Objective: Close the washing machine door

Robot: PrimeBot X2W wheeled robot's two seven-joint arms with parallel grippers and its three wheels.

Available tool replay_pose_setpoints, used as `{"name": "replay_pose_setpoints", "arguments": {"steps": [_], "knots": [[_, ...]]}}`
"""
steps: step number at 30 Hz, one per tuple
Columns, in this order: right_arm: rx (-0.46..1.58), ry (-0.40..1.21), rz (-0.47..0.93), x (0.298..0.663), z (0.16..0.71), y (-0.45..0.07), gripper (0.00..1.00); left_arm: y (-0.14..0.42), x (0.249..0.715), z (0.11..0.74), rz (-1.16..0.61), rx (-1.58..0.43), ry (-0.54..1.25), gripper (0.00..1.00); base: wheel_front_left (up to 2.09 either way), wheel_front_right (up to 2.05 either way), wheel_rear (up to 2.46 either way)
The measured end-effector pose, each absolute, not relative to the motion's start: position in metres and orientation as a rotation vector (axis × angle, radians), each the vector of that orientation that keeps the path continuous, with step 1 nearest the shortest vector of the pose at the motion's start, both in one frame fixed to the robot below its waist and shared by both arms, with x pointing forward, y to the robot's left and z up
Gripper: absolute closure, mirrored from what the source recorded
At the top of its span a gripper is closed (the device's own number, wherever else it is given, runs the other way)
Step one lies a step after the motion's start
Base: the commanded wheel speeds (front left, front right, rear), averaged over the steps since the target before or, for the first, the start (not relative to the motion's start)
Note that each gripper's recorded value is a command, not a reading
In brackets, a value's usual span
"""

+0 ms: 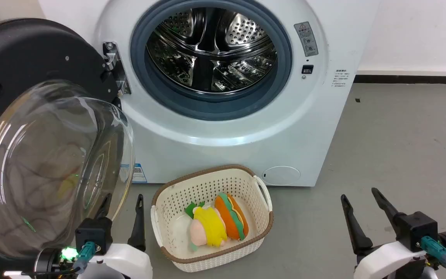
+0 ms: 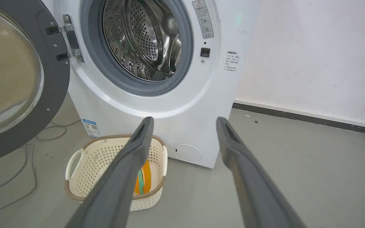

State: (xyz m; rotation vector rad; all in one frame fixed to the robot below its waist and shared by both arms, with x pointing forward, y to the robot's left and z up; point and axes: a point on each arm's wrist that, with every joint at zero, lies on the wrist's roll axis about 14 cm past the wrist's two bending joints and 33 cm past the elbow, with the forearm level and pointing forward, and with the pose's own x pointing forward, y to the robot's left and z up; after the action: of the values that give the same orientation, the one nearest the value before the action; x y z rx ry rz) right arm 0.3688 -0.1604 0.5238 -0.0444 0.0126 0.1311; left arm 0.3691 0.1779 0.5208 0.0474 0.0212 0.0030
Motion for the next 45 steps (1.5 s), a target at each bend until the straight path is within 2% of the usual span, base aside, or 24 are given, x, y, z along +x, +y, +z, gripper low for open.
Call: {"name": "replay_pose_setpoints", "arguments": {"steps": [19, 45], "knots": [[-0.022, -0.028, 0.144, 0.37, 0.53, -0.156, 0.0, 0.177, 0.366, 0.525, 0.006, 0.037, -0.014, 0.0, 0.0, 0.0, 0.0], [0.02, -0.068, 0.252, 0.38, 0.533, -0.12, 0.0, 0.201, 0.346, 0.53, 0.094, 0.019, -0.059, 0.0, 0.0, 0.0, 0.0]]}}
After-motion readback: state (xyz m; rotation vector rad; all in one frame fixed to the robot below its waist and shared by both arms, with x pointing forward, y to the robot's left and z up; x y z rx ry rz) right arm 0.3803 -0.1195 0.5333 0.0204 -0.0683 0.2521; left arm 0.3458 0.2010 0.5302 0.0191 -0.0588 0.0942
